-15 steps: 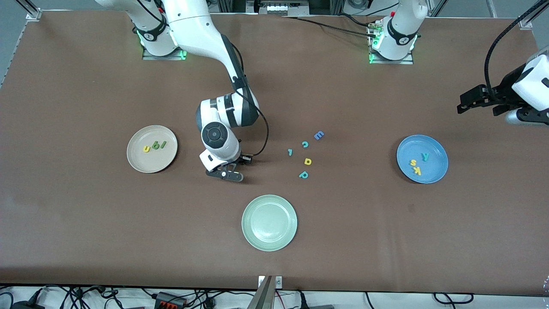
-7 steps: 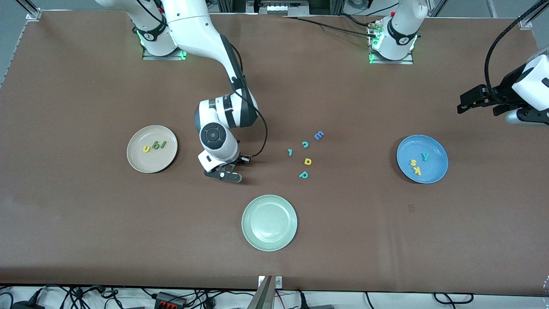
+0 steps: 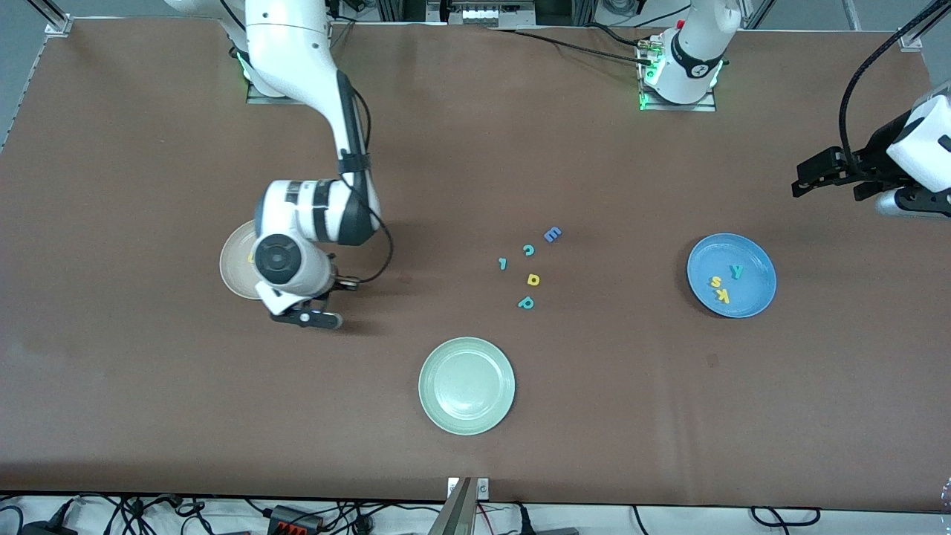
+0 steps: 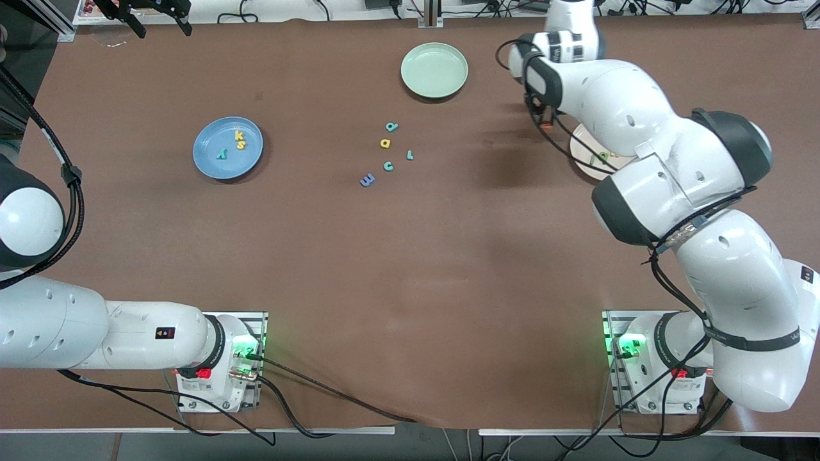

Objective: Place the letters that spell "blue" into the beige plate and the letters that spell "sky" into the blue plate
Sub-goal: 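Carry the orange e to the beige plate and release it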

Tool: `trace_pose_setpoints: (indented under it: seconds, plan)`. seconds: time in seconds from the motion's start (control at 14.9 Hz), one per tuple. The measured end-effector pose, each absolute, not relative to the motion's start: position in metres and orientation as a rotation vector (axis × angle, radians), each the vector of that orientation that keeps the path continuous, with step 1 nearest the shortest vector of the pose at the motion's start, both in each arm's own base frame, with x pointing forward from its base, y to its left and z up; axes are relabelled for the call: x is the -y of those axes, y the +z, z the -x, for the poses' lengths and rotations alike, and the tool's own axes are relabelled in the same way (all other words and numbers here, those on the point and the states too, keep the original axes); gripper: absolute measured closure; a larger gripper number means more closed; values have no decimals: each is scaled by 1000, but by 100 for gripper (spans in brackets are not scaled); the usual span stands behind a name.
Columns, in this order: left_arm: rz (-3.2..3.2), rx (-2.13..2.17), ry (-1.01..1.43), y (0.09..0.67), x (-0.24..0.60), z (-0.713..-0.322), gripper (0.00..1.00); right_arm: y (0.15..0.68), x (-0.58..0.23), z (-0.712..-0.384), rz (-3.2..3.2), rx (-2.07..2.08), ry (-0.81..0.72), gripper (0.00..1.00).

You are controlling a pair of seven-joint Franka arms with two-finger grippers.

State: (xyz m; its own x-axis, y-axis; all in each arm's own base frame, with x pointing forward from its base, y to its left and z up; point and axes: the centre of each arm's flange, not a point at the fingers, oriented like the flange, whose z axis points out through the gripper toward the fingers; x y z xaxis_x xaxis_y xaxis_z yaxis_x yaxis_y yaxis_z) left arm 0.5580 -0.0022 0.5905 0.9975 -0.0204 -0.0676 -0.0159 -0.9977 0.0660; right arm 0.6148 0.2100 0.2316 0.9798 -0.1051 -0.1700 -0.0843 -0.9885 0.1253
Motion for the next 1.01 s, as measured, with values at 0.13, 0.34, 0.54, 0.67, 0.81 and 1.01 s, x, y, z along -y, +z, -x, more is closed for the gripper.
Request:
trace_pose_setpoints:
  seconds: [0.13, 0.34, 0.54, 0.67, 0.81, 1.01]
  plan:
    - [-3074, 28, -105, 590, 2, -558, 0, 237, -180, -601, -3002, 120, -305, 73]
    - [-3074, 28, -105, 590, 2, -558, 0, 238, -149, -577, -2983, 69, -356, 73]
    - [-3074, 27, -105, 590, 2, -558, 0, 228, -118, -561, -2971, 39, -417, 73]
    - [-3074, 26, -105, 590, 2, -558, 0, 222, -110, -555, -2966, 39, -438, 73]
    - [-3074, 26, -106, 590, 2, -558, 0, 219, -109, -552, -2963, 42, -449, 70]
    - [-3074, 26, -106, 590, 1, -558, 0, 218, -107, -551, -2962, 47, -453, 56]
